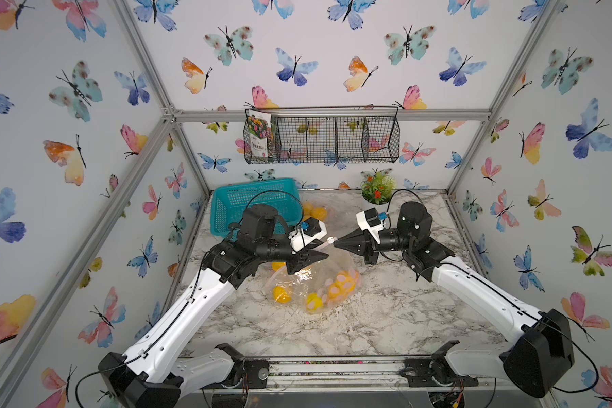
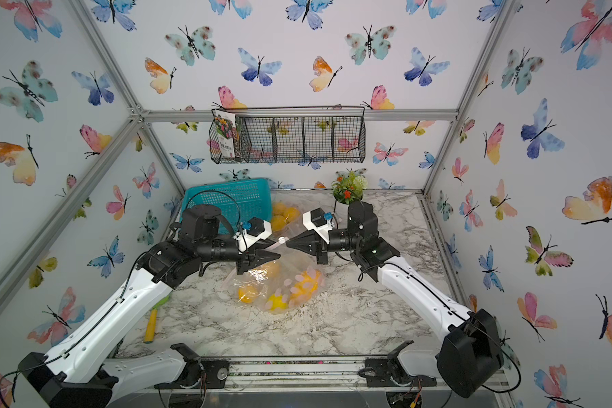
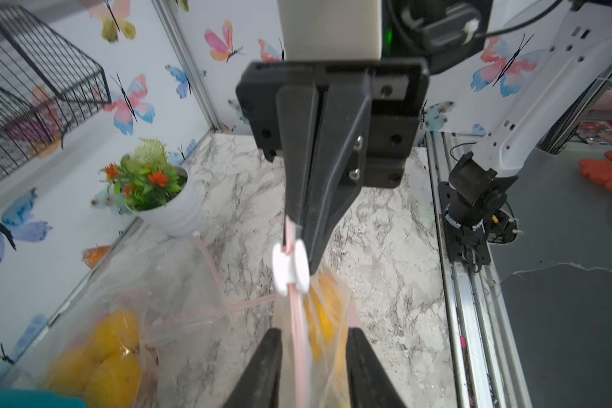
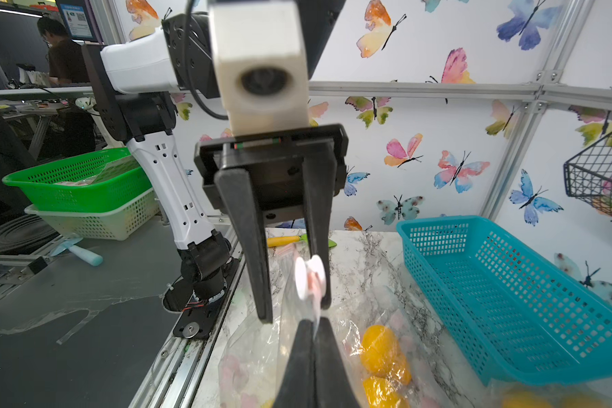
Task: Open the zip-top bag and take out the pear
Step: Unzip the zipper on the zipper food storage bag.
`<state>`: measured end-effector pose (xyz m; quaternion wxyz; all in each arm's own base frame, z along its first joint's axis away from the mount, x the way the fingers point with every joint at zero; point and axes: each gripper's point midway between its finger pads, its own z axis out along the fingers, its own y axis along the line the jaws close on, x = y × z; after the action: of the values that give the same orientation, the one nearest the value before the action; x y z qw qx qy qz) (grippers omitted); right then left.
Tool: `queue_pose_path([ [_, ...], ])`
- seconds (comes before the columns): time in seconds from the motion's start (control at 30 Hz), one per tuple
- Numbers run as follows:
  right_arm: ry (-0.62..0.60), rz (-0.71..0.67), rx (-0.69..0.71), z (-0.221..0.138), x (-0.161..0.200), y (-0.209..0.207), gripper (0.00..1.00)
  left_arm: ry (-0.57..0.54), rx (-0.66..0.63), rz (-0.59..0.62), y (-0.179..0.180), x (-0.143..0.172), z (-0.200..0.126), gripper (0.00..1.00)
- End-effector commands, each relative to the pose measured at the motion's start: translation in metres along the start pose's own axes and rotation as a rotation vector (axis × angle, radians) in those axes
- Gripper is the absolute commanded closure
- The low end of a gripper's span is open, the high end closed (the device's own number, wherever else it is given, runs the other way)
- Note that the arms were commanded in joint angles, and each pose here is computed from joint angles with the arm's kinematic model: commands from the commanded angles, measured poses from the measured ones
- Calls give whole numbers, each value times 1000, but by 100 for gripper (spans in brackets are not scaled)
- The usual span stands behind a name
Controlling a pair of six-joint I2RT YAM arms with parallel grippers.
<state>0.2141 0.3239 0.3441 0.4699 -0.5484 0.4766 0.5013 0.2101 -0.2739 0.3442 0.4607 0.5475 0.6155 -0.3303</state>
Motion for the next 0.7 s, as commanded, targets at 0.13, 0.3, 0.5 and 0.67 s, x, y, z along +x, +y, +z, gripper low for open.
queue_pose_path([
  [0.13, -1, -11, -25, -1, -2, 11, 97, -140, 64, 15, -7, -38, -3, 60],
  [0.3, 3, -4, -35, 0, -1, 12, 97, -136, 87, 1, -4, -41, 2, 66],
  [0.5, 2, -9, -31, 0, -2, 13, 97, -113, 62, -13, 3, -34, 8, 80],
  [0.67, 1, -30, 10, -3, -6, 10, 97, -59, 47, -25, 6, -19, 12, 89],
])
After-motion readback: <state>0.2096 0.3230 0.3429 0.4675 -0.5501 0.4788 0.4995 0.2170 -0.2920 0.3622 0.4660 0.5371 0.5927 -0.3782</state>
